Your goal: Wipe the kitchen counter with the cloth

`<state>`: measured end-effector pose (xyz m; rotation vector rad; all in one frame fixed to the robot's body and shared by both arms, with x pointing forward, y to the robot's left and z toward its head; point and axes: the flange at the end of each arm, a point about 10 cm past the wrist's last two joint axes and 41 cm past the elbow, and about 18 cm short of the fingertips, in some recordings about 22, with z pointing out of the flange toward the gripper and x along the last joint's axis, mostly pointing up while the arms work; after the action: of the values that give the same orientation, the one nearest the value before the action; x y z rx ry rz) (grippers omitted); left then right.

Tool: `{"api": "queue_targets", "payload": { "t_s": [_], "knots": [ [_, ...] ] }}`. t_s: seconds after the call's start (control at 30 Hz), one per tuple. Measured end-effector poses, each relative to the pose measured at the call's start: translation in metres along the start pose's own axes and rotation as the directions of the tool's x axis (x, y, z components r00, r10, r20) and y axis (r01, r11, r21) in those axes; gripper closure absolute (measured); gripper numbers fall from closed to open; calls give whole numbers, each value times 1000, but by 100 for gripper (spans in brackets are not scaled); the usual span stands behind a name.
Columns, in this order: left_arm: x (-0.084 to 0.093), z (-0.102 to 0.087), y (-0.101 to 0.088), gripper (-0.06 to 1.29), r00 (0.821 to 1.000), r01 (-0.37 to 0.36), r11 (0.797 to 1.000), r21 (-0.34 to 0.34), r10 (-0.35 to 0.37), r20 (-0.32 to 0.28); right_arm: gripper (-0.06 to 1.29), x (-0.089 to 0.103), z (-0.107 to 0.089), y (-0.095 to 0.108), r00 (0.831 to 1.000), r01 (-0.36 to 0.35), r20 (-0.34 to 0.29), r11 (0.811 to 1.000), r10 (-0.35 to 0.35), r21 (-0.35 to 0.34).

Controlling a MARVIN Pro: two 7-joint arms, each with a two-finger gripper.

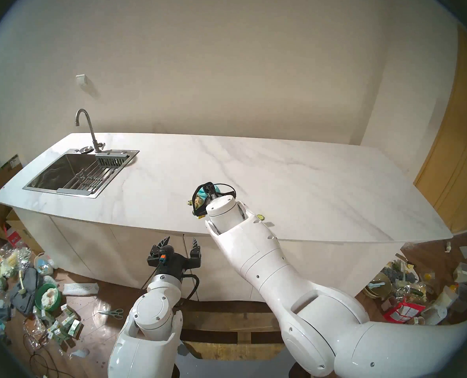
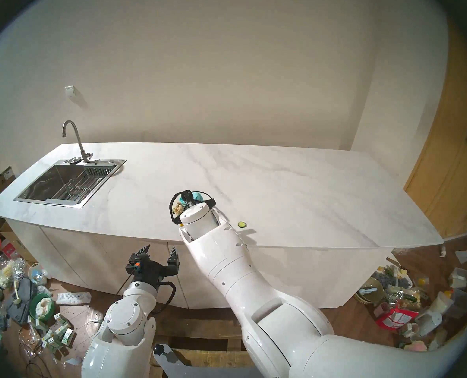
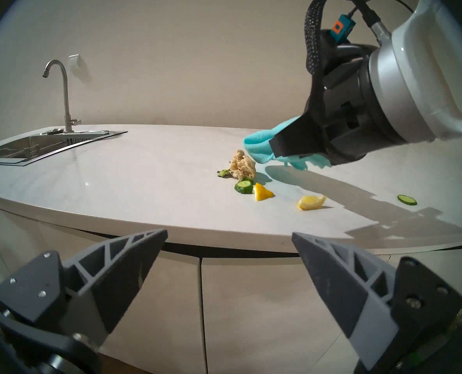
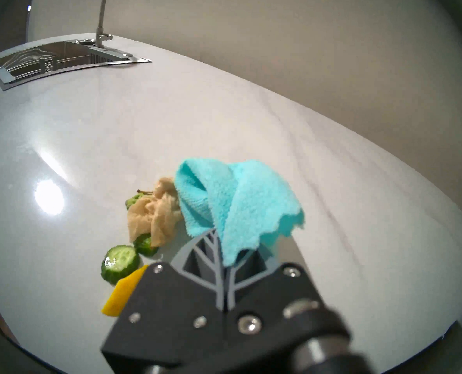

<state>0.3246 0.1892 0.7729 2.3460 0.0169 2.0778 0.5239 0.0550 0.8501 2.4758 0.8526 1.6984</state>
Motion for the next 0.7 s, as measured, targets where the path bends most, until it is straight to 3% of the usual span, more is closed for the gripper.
{"api": "queue_targets", "payload": {
  "t_s": [0.17,0.23,0.47,0.7],
  "knots": [
    [0,0,0,-2,1000,0,1000,0,0,0,125,-1,-5,11,999,42,-21,999,-42,-11],
    [0,0,0,-2,1000,0,1000,0,0,0,125,-1,-8,23,998,48,-34,998,-50,-51],
    [0,0,0,-2,1000,0,1000,0,0,0,125,-1,-18,60,997,26,-63,987,-36,-160],
    [0,0,0,-2,1000,0,1000,0,0,0,125,-11,-29,83,997,2,-75,978,-18,-211]
  ]
}}
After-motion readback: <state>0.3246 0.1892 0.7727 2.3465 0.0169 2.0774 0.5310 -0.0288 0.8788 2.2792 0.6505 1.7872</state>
